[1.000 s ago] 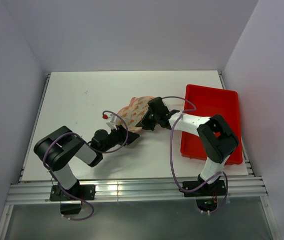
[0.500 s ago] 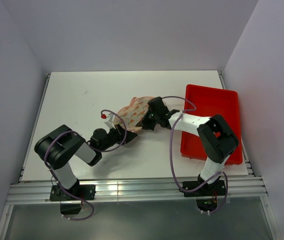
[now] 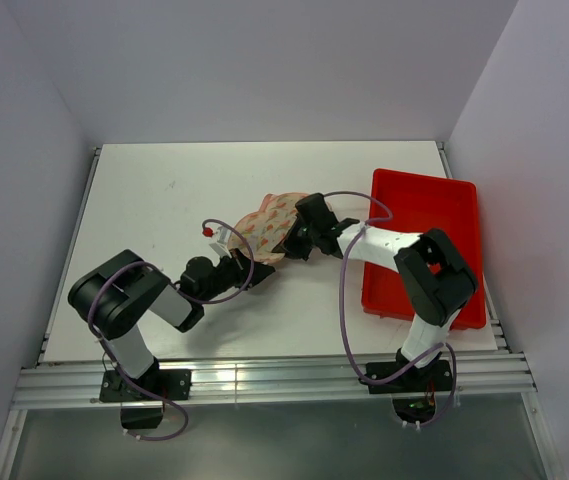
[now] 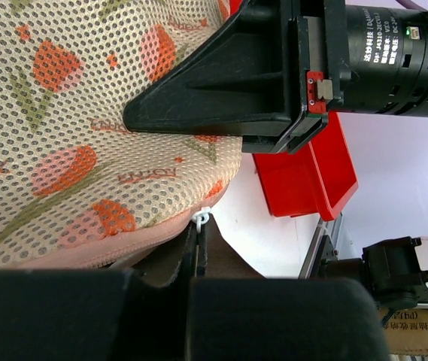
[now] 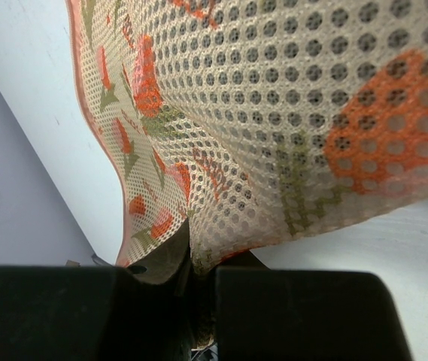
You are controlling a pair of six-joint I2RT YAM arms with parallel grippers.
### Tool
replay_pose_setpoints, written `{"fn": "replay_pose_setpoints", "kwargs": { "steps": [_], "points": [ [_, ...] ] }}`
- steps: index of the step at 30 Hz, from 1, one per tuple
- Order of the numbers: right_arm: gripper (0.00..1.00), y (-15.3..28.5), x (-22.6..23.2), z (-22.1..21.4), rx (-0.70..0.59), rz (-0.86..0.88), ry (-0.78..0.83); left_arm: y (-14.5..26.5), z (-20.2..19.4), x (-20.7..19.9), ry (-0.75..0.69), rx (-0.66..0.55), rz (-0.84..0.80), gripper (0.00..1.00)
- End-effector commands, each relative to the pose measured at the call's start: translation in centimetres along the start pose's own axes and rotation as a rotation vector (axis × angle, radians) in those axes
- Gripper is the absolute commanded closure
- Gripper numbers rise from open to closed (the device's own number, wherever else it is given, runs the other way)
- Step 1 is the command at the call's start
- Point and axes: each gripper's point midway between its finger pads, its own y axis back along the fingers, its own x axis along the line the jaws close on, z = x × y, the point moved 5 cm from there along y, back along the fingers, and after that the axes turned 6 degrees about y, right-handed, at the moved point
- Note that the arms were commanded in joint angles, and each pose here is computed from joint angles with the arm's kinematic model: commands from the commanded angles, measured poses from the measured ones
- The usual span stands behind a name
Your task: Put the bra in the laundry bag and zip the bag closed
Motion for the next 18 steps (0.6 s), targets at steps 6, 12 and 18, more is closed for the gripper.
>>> {"fn": "replay_pose_setpoints", "kwargs": {
  "steps": [6,12,18],
  "points": [
    [1.0,0.0,1.1,0.4,0.008,0.001,0.11,0.8,1.5,-0.1,-0.051,-0.076,0.013,1.0],
    [1.0,-0.7,0.9,1.4,-0.001,-0.002,0.186,2.3,0.1,1.5,-0.025,-0.05,0.08,1.0],
    [1.0,-1.5,0.6,2.3,0.021,0.013,0.255,4.0,-0.9,3.0,-0.001,-0.046,0.153,1.0]
  ]
}}
